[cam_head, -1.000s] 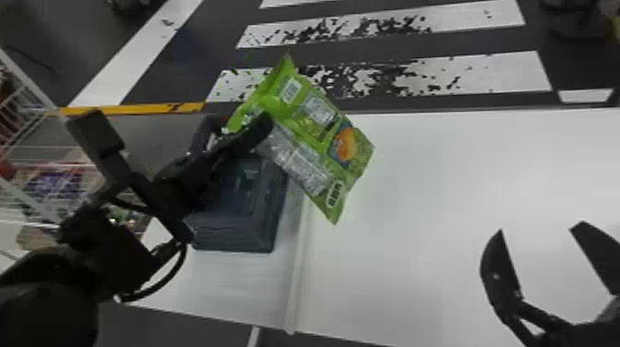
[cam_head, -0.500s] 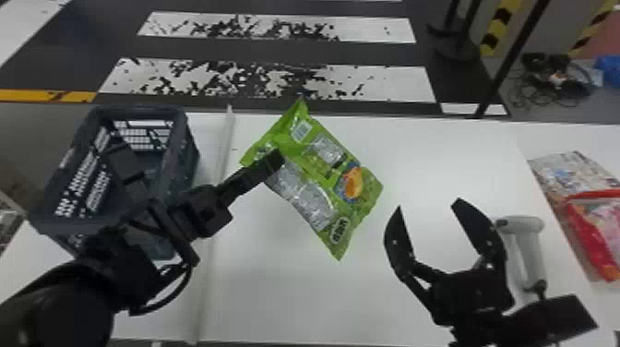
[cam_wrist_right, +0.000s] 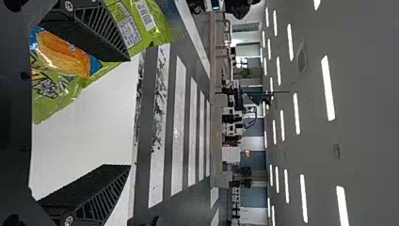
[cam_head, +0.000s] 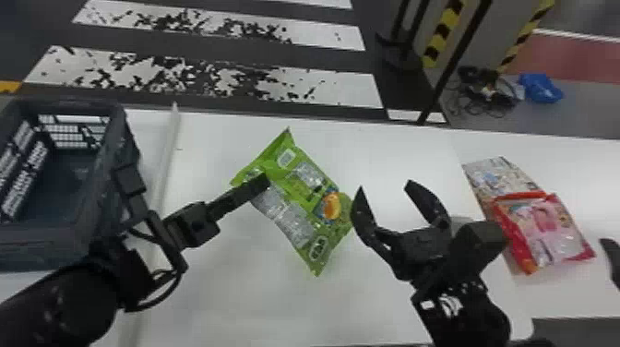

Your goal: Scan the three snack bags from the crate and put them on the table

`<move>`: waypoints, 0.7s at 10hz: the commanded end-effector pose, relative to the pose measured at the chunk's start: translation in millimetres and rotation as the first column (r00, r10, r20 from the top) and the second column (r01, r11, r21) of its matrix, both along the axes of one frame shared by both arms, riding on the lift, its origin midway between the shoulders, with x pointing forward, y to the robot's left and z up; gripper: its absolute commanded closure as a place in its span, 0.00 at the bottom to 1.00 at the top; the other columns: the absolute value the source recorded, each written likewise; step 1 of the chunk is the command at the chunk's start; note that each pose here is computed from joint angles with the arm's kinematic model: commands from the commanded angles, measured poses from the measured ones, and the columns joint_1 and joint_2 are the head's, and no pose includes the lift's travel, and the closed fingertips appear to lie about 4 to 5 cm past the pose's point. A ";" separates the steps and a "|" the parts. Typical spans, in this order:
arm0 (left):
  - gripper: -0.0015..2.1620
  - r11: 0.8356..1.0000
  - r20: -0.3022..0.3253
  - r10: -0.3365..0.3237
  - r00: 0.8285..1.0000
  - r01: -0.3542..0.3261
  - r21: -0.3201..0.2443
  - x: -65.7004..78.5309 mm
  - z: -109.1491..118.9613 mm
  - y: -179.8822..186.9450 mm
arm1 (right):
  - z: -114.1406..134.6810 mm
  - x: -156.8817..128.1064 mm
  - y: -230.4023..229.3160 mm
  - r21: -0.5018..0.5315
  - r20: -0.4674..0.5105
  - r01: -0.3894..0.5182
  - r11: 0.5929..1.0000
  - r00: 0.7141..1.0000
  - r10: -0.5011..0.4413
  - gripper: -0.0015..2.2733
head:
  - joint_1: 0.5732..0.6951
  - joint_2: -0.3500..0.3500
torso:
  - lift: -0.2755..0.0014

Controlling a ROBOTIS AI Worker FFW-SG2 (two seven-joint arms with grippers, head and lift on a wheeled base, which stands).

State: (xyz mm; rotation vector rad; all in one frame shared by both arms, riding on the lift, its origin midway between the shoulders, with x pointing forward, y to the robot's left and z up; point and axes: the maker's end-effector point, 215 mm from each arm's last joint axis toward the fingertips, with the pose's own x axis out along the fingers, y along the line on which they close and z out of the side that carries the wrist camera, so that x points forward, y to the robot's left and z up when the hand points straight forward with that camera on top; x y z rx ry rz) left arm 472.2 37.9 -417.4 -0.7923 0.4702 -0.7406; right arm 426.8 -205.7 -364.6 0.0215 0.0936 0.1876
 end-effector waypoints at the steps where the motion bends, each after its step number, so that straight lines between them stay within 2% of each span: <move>1: 0.85 0.998 -0.010 -0.055 0.998 0.055 0.031 -1.3 -8.4 -27.7 | 0.7 4.8 -11.0 -0.002 -0.006 0.015 1.000 1.000 -0.015 0.03 | 1.00 0.21 | 0.66; 2: 0.85 0.994 -0.015 -0.089 0.996 0.090 0.062 -3.5 -12.9 -46.9 | 2.7 5.6 -14.6 0.010 -0.004 0.017 1.000 1.000 -0.017 0.03 | 1.00 0.19 | 0.66; 4: 0.85 0.979 -0.042 -0.147 0.988 0.151 0.137 -12.1 -41.2 -76.9 | 4.6 5.2 -20.5 0.016 -0.001 0.026 1.000 1.000 -0.026 0.03 | 1.00 0.10 | 0.66; 5: 0.85 0.967 -0.028 -0.167 0.986 0.169 0.188 -14.6 -52.3 -91.3 | 8.4 5.3 -26.4 0.029 0.006 0.033 0.999 0.999 -0.033 0.03 | 1.00 0.07 | 0.66; 7: 0.85 0.942 -0.040 -0.211 0.977 0.215 0.257 -19.0 -75.2 -112.2 | 10.8 4.0 -38.0 0.039 0.008 0.046 0.998 0.999 -0.046 0.04 | 1.00 0.01 | 0.66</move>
